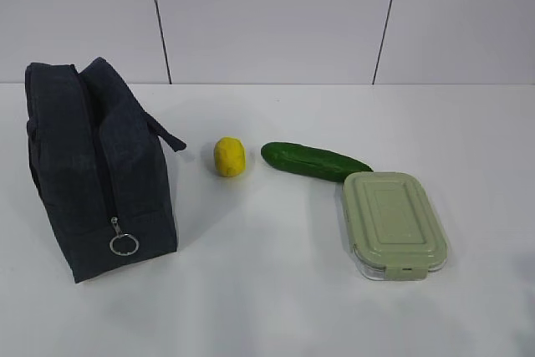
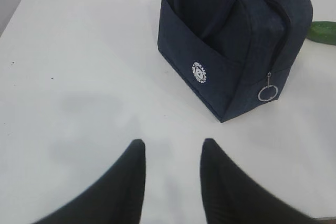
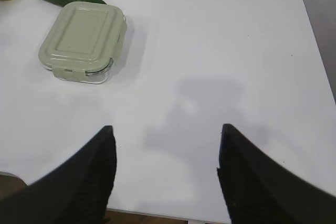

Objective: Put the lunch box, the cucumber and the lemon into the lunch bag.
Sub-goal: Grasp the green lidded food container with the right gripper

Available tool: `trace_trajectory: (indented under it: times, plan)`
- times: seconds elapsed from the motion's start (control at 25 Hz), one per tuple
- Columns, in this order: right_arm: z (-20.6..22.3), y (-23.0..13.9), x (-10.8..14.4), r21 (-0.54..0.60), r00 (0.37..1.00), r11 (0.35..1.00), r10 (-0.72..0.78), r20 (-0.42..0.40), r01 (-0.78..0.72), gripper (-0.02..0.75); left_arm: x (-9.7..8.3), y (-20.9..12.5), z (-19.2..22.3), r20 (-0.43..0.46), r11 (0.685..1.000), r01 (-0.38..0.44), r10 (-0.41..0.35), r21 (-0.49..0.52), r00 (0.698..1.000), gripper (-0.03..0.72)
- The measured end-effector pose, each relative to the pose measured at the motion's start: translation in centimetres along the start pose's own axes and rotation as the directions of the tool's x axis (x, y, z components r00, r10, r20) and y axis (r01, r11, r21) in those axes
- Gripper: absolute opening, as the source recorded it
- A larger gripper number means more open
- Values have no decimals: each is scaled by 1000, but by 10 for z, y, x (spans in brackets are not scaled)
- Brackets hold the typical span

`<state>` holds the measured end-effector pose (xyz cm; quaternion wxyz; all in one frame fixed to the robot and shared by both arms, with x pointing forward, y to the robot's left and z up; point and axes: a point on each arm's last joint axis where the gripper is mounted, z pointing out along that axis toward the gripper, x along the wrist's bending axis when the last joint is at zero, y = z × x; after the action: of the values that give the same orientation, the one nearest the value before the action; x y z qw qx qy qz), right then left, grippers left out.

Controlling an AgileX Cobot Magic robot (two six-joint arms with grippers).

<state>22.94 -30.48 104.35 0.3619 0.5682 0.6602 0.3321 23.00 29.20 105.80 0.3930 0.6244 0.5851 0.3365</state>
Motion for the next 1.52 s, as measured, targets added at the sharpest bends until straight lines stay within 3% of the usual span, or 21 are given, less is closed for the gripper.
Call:
trace_trajectory:
  times: [1.52]
  plan:
    - [0, 0, 0, 0, 1000, 1000, 1, -2, -1, 487, 0, 0, 0, 0, 1000, 0, 0, 0, 1000, 242]
